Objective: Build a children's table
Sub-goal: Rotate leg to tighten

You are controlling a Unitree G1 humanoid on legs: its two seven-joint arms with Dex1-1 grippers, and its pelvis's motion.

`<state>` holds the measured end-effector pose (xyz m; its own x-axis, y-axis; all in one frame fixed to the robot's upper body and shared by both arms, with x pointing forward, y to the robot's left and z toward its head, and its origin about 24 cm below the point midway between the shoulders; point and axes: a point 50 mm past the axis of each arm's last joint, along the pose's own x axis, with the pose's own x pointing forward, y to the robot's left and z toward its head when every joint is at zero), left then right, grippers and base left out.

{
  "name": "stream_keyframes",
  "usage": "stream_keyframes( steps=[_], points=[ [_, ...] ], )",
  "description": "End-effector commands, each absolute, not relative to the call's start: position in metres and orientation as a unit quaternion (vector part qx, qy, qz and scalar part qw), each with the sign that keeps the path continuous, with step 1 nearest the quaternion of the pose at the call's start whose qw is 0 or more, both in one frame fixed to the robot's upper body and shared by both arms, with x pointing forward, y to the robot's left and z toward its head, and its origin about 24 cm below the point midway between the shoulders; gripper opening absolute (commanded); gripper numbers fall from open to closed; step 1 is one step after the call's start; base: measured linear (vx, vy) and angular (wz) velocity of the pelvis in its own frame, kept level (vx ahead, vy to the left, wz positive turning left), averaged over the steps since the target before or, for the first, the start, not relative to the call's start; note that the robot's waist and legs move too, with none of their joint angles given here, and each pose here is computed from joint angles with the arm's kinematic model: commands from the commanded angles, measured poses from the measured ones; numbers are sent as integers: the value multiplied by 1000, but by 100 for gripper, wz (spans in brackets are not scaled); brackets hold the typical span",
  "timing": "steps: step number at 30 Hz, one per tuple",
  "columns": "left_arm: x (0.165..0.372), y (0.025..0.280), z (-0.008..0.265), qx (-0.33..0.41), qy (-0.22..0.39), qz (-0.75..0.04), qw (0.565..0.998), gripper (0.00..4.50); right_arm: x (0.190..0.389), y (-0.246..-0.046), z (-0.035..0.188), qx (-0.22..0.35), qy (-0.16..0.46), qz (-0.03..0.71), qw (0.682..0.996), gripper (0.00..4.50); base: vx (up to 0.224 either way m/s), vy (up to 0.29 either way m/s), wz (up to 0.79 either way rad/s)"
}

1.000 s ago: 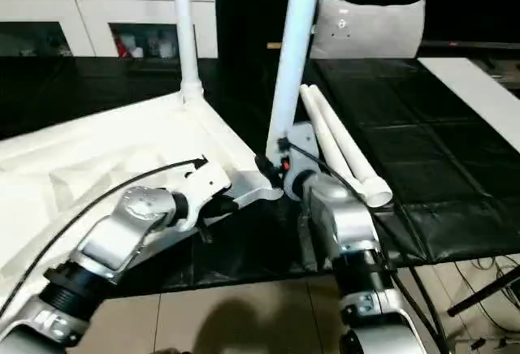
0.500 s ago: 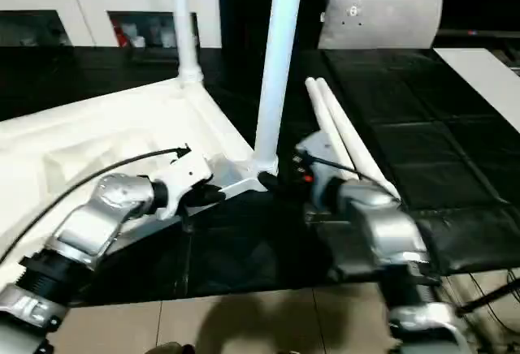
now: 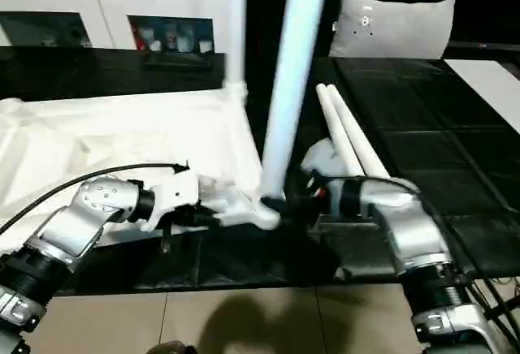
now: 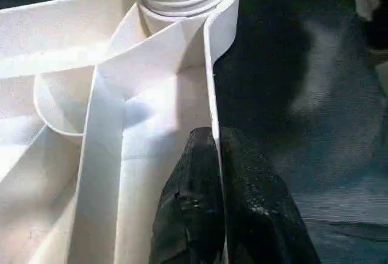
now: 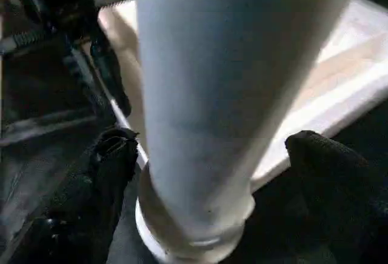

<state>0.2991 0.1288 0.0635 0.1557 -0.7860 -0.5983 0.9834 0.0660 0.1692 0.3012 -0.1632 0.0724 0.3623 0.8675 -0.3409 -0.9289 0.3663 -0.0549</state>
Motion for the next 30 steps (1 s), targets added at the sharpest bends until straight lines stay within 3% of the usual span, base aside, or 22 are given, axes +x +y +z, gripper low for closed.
stream_keyframes(
  steps=[1, 21, 25, 30],
  points=[
    [297, 122, 65, 293, 174, -652, 677, 0, 301, -161, 72, -123, 131, 563, 807, 433, 0, 0, 0],
    [298, 124, 65, 282, 172, -658, 677, 0, 295, -163, 56, -48, 171, 579, 796, 269, 0, 0, 0],
    [297, 123, 65, 260, 176, -652, 690, 0, 291, -161, 53, -27, 176, 583, 793, 258, 0, 0, 0],
    [294, 117, 64, 207, 184, -622, 733, 0, 294, -144, 39, 3, 204, 527, 825, 248, 0, 0, 0]
  ],
)
